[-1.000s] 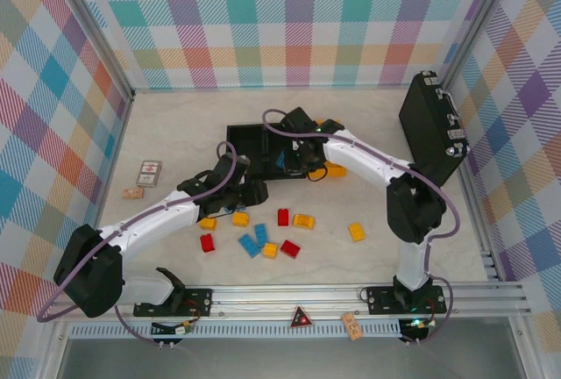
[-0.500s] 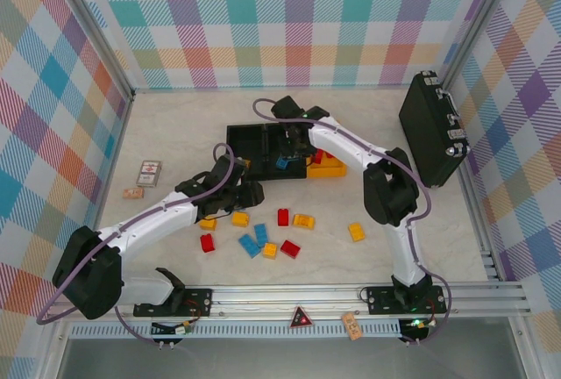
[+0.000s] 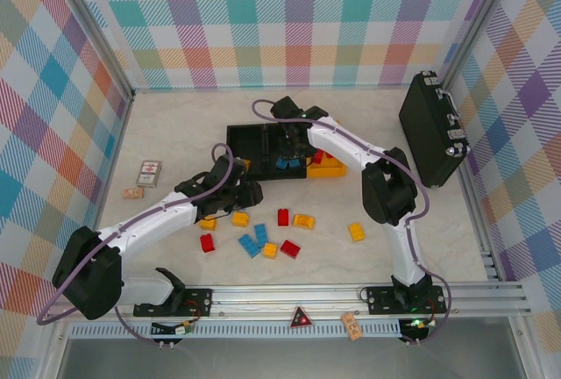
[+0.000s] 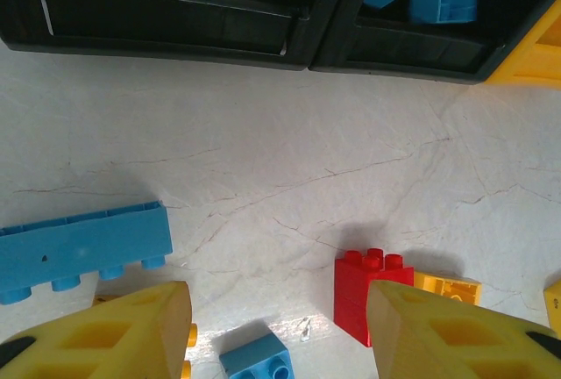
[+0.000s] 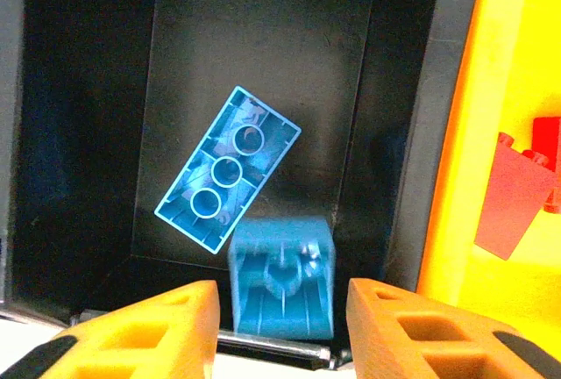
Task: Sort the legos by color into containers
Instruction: Place the lego in the container, then pick up the lego from the middle-left of the table.
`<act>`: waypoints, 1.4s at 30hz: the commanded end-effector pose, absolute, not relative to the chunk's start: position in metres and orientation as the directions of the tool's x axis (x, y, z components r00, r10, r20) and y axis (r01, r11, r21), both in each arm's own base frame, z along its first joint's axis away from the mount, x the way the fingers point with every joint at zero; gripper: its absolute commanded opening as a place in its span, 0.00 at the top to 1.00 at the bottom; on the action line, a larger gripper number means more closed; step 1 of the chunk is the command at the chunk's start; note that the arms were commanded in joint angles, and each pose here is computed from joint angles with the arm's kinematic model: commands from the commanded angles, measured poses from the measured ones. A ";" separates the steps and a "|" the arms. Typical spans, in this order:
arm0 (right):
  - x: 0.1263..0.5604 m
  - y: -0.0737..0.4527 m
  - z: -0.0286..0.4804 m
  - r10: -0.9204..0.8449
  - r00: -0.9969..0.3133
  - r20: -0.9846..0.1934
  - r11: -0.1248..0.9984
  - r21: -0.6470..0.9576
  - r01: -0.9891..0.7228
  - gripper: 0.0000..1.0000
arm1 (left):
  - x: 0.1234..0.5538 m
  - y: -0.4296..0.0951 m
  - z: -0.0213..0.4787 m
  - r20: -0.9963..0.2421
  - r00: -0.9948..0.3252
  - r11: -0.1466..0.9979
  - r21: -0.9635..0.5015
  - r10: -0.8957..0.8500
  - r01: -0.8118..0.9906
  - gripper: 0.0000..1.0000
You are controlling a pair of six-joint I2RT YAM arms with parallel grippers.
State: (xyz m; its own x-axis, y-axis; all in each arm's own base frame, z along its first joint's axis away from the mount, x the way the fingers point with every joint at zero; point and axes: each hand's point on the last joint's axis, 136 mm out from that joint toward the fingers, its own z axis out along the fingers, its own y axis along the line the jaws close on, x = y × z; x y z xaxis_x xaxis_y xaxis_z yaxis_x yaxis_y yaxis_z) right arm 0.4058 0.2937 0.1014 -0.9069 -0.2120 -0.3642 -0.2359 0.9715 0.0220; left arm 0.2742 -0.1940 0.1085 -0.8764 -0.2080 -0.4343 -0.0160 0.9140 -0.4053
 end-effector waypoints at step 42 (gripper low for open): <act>0.299 0.272 0.148 -0.119 -0.872 -0.475 0.896 0.327 -0.300 0.48 | 0.274 -0.055 0.083 -0.402 -0.774 0.862 -0.085 -0.489 -0.500 0.37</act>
State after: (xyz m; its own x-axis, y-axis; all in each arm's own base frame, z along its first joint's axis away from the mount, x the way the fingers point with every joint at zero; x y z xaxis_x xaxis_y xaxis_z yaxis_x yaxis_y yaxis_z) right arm 0.3042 0.2561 0.1320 -0.8883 -0.1322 -0.4399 -0.2614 0.9329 0.2476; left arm 0.2697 -0.0742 0.0784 -0.7919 -0.4800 -0.3775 -0.4703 0.8737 -0.1242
